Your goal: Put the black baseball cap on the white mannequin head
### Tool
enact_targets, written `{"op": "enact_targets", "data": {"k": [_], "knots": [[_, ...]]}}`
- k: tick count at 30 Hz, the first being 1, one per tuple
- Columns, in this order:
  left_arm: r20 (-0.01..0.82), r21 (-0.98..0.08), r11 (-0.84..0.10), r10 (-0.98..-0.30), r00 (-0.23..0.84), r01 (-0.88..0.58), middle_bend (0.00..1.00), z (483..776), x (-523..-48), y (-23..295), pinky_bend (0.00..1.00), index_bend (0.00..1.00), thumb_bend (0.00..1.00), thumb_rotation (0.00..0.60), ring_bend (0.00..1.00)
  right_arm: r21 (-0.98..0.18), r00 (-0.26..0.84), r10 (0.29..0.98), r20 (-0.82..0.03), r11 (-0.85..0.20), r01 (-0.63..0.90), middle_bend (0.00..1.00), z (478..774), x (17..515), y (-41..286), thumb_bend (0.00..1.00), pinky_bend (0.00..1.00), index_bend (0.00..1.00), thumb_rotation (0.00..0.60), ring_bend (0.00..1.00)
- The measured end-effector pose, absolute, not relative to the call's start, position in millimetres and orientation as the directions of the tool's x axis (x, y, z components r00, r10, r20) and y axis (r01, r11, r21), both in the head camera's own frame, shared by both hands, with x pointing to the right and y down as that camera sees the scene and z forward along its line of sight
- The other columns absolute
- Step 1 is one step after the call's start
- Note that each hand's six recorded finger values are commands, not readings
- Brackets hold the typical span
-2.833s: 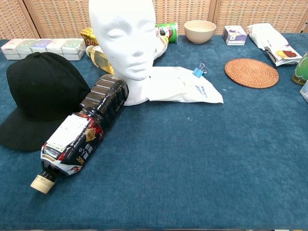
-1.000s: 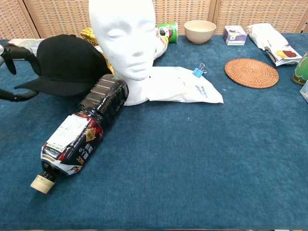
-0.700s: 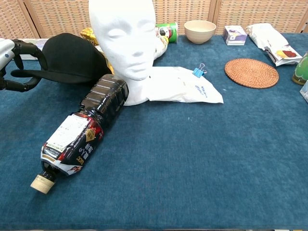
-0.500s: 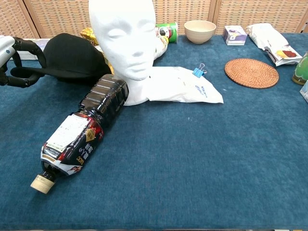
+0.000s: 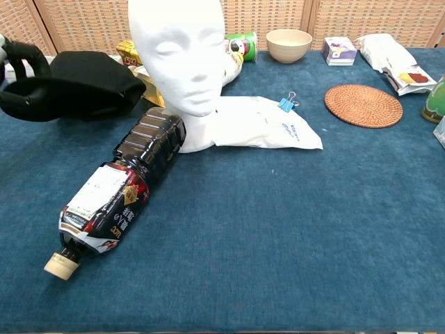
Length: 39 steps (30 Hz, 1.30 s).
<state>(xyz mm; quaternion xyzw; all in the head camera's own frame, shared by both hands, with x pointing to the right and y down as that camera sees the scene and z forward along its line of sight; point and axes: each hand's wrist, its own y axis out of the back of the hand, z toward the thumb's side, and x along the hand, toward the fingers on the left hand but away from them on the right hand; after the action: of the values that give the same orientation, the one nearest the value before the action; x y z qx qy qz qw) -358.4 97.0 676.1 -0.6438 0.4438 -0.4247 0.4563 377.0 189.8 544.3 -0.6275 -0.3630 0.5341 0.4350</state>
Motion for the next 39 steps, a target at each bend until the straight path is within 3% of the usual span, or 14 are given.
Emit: {"op": "enact_targets", "data": {"k": [20,39], "knots": [[-0.082,-0.991,0.047,-0.953,0.293,-0.125,0.65,605,-371,42,0.80,0.89,0.46,0.600,0.60,-0.923,0.193,0.905,-0.378,-0.386,0.001,0.46,551,372,191,0.15,0.51,0.36,0.600,0.52],[-0.310,-0.950,0.247,-0.831,0.462,-0.192,0.65,537,-294,-24,0.80,0.89,0.46,0.600,0.60,-0.911,0.216,0.890,-0.402,-0.412,0.004,0.46,560,366,195,0.15,0.51,0.36,0.600,0.52]]}}
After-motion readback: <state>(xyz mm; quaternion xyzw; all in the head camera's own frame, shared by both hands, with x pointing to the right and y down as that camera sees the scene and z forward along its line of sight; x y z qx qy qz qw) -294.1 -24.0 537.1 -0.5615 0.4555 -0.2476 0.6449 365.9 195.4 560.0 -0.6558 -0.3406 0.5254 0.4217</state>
